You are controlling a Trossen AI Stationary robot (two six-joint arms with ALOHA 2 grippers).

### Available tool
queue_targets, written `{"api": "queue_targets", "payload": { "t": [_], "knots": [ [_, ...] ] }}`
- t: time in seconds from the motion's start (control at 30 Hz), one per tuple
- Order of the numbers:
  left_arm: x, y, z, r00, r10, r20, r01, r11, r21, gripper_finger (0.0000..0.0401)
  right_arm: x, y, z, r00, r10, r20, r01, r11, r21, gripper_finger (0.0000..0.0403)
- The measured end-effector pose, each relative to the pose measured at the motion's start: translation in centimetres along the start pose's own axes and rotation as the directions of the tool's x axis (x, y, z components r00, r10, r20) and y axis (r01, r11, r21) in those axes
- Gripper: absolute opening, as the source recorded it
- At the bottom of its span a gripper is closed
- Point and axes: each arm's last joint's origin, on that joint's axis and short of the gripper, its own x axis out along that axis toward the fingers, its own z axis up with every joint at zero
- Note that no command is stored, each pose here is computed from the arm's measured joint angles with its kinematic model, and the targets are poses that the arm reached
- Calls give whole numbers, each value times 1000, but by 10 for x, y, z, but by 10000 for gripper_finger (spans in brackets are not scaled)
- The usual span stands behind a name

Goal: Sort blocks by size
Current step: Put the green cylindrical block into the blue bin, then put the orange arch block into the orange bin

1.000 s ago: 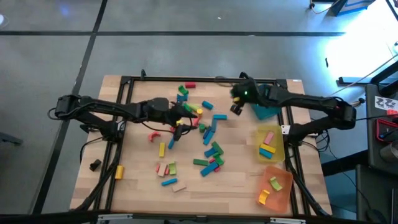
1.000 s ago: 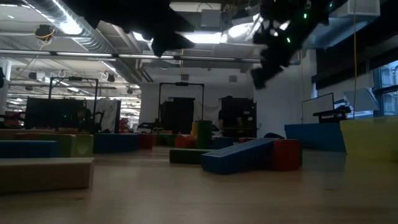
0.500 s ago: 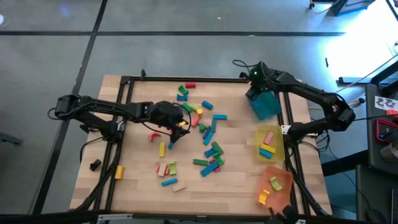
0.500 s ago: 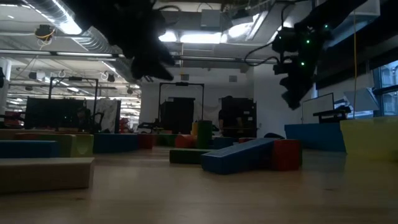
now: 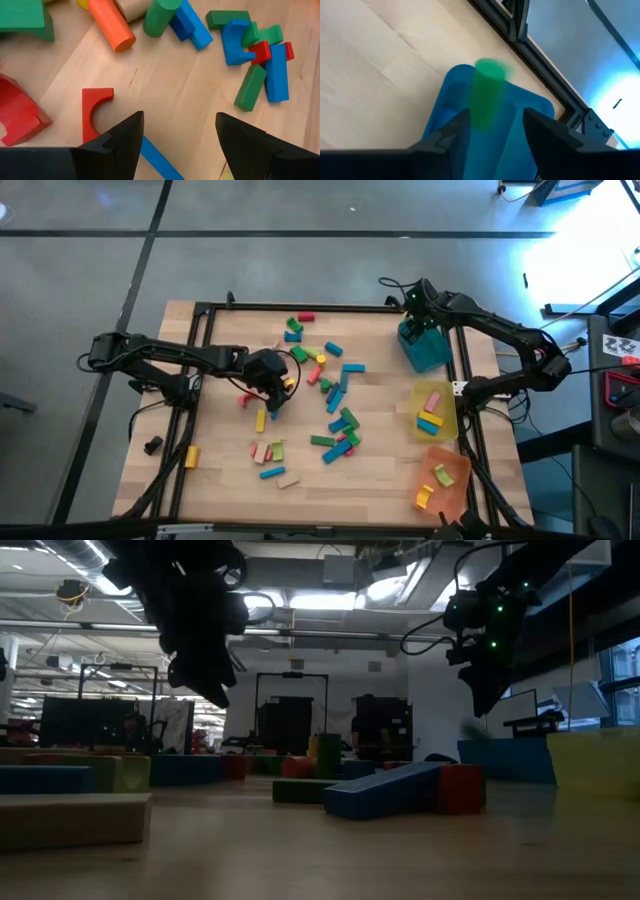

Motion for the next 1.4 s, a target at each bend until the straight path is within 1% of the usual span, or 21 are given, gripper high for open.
{"api": "queue_targets", "payload": {
  "t": [0.17, 0.27, 0.33, 0.43, 0.53, 0.63, 0.73, 0.9, 1.03, 1.13, 1.23, 1.33, 1.4],
  "knots": [
    [0, -1, -3, 1000, 6, -21, -6, 1000, 2, 233, 0, -1, 0, 1000, -20, -3, 20, 1000, 0, 202],
    [0, 3, -9, 995, 42, -92, -45, 998, -32, 233, 0, -1, 0, 1000, -21, -3, 21, 1000, 0, 204],
    [-2, 8, -15, 984, 89, -153, -96, 994, -42, 233, 0, -1, 0, 1000, -21, -3, 21, 1000, 0, 204],
    [-5, 15, -25, 951, 178, -252, -196, 979, -50, 233, 0, 0, 0, 1000, -6, 0, 6, 1000, 1, 204],
    [-9, 21, -34, 907, 259, -332, -295, 953, -62, 233, 0, 1, 0, 1000, 21, 3, -21, 1000, 1, 204],
    [-12, 24, -40, 876, 291, -386, -339, 939, -61, 233, 0, 1, 0, 999, 39, 5, -39, 999, 1, 204],
    [-11, 26, -43, 867, 302, -396, -350, 935, -54, 233, 0, 2, 0, 998, 61, 8, -61, 998, 2, 204],
    [-4, 34, -59, 841, 330, -429, -383, 923, -40, 233, 0, 2, 0, 997, 83, 11, -83, 996, 26, 204],
    [0, 40, -70, 817, 344, -462, -419, 906, -66, 233, 0, 2, 0, 996, 86, 13, -86, 996, 30, 204],
    [1, 43, -76, 805, 351, -478, -431, 900, -64, 233, 0, 2, 1, 996, 85, 16, -86, 996, 31, 204],
    [5, 46, -82, 807, 350, -475, -429, 901, -65, 233, 0, 3, 1, 995, 97, 20, -97, 995, 37, 204],
    [11, 49, -87, 825, 340, -451, -414, 907, -75, 228, 0, 4, 3, 987, 157, 46, -159, 987, 39, 204],
    [12, 50, -89, 827, 342, -446, -415, 907, -75, 214, -1, 6, 4, 976, 210, 60, -212, 977, 37, 204]
  ]
}}
